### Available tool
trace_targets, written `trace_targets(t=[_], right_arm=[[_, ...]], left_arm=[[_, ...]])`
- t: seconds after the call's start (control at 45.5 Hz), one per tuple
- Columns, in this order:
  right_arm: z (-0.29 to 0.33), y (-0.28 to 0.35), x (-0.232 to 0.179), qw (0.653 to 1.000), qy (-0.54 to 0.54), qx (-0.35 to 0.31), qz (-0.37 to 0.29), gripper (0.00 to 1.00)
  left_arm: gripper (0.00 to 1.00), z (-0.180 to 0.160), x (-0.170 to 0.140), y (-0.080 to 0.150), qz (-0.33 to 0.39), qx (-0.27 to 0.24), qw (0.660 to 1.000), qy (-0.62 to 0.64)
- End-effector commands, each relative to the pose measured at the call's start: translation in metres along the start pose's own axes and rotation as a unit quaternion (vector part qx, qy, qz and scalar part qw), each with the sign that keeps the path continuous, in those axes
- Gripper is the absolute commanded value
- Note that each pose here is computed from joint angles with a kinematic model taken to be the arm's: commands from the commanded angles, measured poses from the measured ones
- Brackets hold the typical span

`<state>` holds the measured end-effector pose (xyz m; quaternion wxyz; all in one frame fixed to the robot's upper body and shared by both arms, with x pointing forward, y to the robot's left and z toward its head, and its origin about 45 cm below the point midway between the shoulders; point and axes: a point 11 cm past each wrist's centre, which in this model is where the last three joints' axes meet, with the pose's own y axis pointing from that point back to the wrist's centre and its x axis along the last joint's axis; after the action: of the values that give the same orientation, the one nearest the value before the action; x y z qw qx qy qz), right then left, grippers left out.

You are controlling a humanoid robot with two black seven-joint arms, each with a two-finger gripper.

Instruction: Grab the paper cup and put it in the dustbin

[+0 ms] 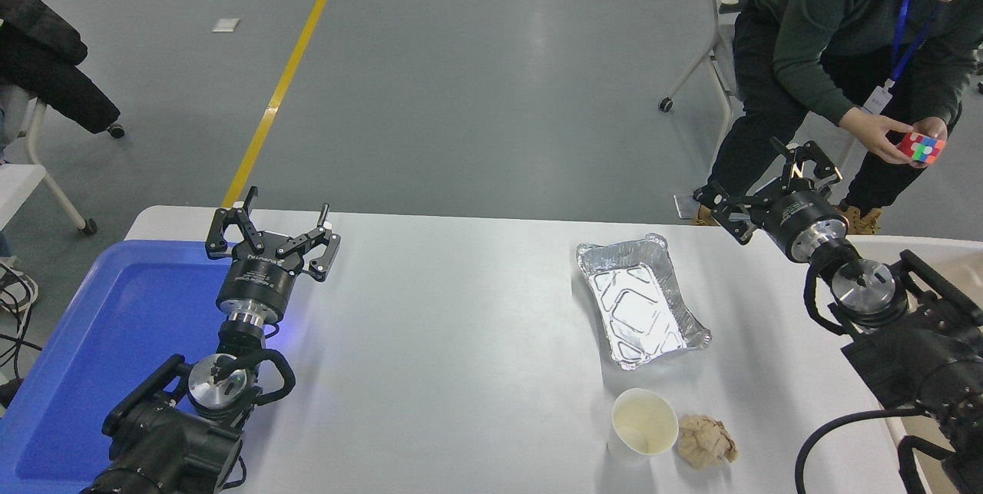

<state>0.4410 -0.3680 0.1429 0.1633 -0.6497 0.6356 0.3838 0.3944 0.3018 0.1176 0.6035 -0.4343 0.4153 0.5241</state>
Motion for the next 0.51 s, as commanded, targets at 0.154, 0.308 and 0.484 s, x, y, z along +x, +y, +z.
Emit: trace_targets(t=[0.154, 0.308, 0.484], right_arm=[[0.0, 0.002, 0.003, 1.0, 0.008, -0.005, 0.002, 1.0], [0.001, -0.001, -0.003, 1.0, 0.012, -0.008, -0.004, 1.0], [-0.006, -0.007, -0.017, 0.999, 0.026, -0.008, -0.017, 1.0]], left_arm=[[0.99, 0.0, 0.0, 0.0, 0.0, -0.002, 1.0, 0.001], [0.99, 0.0, 0.0, 0.0, 0.0, -0.002, 1.0, 0.001], [0.99, 0.0, 0.0, -0.001, 0.0, -0.002, 1.0, 0.001]])
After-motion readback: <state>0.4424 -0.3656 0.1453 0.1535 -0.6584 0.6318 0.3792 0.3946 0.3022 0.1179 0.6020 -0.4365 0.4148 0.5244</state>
